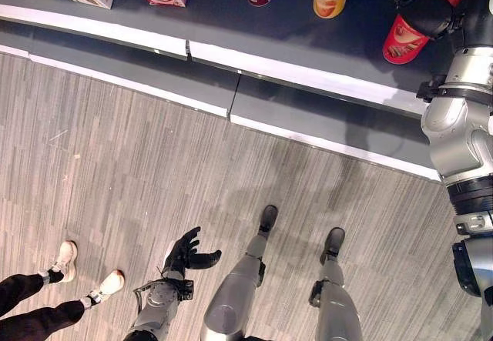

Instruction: Put the goods on the table back onto the shelves and tidy them up.

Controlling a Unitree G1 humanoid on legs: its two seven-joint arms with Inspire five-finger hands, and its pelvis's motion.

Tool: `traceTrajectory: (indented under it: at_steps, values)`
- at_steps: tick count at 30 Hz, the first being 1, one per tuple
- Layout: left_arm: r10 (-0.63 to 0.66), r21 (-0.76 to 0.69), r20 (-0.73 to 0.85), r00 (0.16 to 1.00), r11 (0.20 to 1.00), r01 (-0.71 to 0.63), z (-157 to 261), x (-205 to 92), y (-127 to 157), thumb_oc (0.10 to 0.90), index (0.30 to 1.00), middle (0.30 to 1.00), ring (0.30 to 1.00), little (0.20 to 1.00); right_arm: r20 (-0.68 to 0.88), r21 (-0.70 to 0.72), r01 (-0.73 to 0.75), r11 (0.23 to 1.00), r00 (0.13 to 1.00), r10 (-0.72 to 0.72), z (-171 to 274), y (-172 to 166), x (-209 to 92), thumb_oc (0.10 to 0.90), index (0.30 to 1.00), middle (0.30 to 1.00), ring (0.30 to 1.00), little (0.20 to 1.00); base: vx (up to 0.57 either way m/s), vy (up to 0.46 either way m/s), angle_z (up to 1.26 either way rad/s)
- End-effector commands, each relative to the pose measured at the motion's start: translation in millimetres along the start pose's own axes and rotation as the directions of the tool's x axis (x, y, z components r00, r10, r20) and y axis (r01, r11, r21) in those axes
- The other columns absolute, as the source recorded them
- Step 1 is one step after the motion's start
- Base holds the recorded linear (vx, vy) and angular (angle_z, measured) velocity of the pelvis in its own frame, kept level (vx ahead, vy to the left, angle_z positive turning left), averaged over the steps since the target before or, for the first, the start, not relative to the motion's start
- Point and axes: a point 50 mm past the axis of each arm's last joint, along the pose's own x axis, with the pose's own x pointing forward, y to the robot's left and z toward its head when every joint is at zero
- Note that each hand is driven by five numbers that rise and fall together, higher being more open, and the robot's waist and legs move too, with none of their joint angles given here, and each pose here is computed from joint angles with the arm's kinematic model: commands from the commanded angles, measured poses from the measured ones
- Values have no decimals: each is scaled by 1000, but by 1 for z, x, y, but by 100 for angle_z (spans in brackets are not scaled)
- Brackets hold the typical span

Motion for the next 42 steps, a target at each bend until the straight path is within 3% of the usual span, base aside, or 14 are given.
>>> traceTrajectory:
  at_steps: [1,28,30,31,32,33,42]
  values:
    - [37,61,-32,999,998,-35,-17,-11,18,800,900,900,900,900,123,40,255,966,958,-258,24,-48,42,400,300,300,300,300,0,0,0]
    - [38,77,-18,999,996,-36,-13,-10,17,800,900,900,900,900,2,93,234,968,972,-235,12,-39,49,400,300,300,300,300,0,-1,0]
    - [35,79,-16,999,996,-34,-13,-10,17,800,900,900,900,900,-5,96,227,969,974,-228,11,-37,49,598,596,596,596,596,0,0,0]
    - [35,80,-15,999,996,-34,-13,-10,17,800,900,900,900,900,-8,99,224,969,974,-224,11,-37,50,718,778,778,778,778,0,0,0]
    - [35,80,-14,999,996,-33,-12,-10,17,800,900,900,900,900,-9,102,223,970,975,-223,11,-37,50,776,865,865,865,865,0,0,0]
    - [33,82,-15,999,996,-31,-13,-10,16,800,900,900,900,900,-11,102,220,970,975,-220,11,-36,50,800,900,900,900,900,0,0,0]
    - [37,83,-10,999,996,-36,-11,-9,16,800,900,900,900,900,-4,112,205,972,979,-206,14,-33,48,800,900,900,900,900,0,0,0]
